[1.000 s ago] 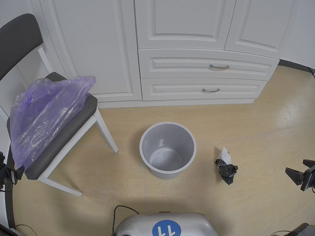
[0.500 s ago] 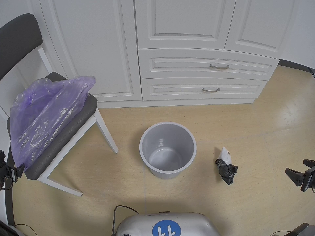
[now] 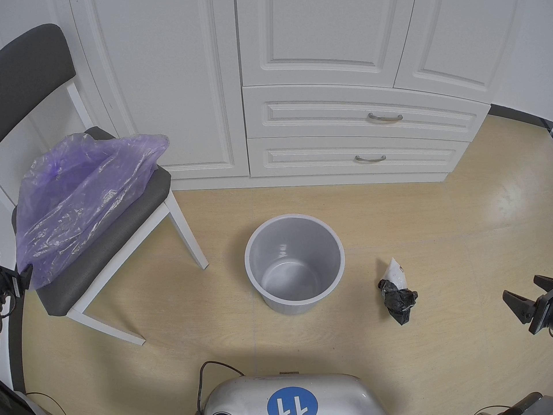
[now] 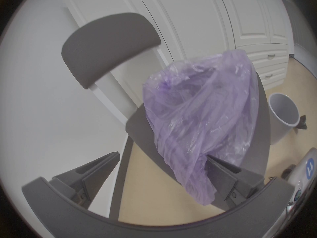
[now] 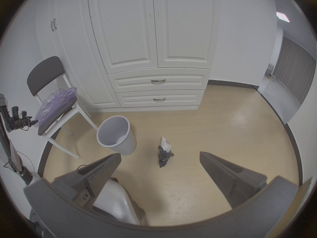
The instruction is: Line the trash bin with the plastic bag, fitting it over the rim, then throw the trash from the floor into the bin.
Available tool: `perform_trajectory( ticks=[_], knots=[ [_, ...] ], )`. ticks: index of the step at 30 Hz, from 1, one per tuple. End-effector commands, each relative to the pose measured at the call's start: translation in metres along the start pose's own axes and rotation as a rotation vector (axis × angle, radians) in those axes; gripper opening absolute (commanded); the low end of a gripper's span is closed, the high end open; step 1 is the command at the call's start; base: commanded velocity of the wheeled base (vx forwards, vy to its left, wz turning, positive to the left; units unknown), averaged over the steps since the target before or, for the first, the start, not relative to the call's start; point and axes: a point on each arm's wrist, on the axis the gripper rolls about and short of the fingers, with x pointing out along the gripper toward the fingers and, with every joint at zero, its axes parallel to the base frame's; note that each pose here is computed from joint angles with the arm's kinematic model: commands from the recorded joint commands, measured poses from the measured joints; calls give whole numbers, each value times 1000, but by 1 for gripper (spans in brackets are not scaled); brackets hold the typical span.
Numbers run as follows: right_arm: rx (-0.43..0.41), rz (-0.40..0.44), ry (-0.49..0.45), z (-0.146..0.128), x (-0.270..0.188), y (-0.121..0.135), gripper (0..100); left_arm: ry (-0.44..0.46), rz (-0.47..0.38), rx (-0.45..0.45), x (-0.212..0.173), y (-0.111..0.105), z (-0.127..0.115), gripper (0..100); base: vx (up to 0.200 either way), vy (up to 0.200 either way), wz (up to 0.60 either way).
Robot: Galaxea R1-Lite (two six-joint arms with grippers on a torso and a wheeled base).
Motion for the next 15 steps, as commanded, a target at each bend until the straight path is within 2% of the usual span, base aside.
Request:
perform_trajectory(
  ticks=[1,8,15],
  knots=[
    [-3,1,-19,-2,1,0,100,-69,37,-40,6,4,0,100,0,0,0],
    [-6,1,-19,-3,1,0,100,-185,84,-55,7,9,9,100,0,0,0],
    [-20,29,-28,-3,-1,2,100,-215,99,-53,10,13,11,100,0,0,0]
  ],
)
